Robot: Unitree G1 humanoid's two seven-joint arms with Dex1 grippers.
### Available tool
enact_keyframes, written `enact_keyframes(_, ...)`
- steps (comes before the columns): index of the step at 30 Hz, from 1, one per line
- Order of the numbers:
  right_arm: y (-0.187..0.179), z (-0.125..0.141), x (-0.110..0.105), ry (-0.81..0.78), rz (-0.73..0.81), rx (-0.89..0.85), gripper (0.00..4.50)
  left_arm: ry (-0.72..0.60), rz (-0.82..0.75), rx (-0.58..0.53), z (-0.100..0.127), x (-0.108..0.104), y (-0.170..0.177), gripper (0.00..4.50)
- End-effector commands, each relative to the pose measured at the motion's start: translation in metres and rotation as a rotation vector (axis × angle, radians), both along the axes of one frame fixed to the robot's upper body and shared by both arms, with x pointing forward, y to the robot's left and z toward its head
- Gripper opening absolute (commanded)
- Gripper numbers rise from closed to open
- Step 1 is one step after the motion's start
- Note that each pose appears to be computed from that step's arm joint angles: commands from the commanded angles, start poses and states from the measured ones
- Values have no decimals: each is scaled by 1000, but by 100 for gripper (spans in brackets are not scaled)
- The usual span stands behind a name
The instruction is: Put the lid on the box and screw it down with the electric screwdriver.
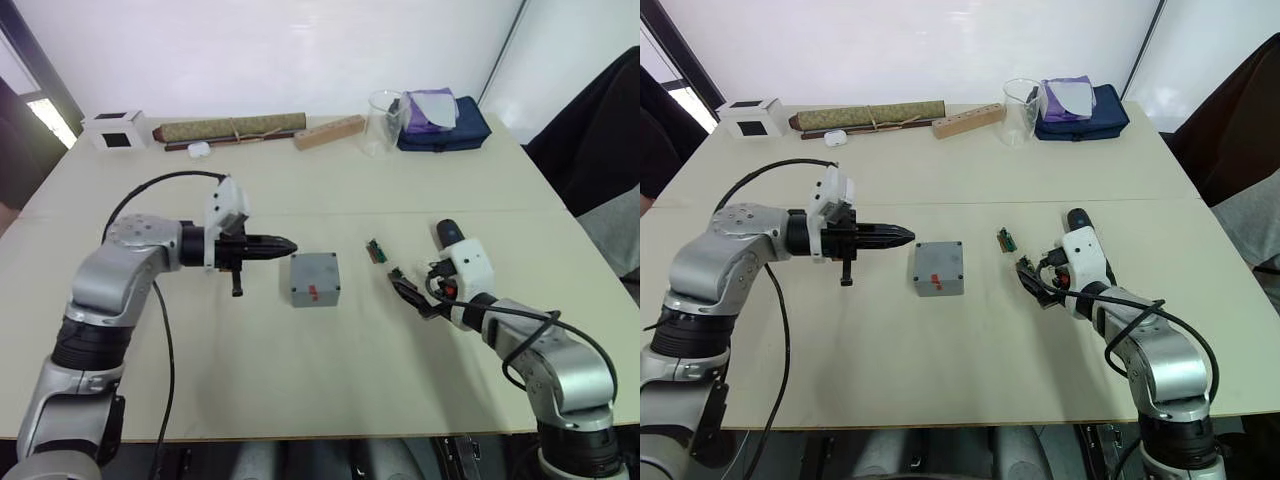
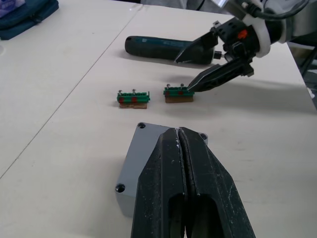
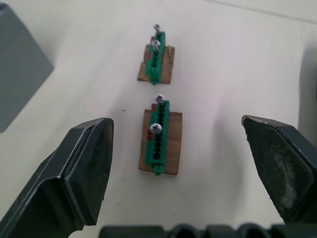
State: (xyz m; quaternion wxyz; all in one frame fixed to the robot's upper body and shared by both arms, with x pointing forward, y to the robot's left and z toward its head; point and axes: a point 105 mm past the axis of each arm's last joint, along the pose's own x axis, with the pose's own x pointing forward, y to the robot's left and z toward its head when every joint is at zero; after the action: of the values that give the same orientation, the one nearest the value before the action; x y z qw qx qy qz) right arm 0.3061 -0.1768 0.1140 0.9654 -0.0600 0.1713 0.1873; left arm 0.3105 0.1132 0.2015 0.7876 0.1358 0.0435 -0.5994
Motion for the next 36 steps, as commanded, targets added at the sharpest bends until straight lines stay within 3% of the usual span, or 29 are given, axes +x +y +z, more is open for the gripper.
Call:
enact_keyframes(1,3,10,5,-56,7,-3,442,-51,-35,-1,11,-4,-8,0)
enact_keyframes(9,6,2,8,-46,15,-4,442,-55,-20,1,10,-3,-7,0)
enact_keyframes(12,6,2,9,-47,21,-1,386,-58,-13,1,10,-3,-6,0)
enact_keyframes(22,10,7,12,-58,37,6,3,-72,17,3,11,1,-5,0)
enact_keyframes(36,11,25,5,-69,51,34,3,-74,51,-10,7,7,0,0)
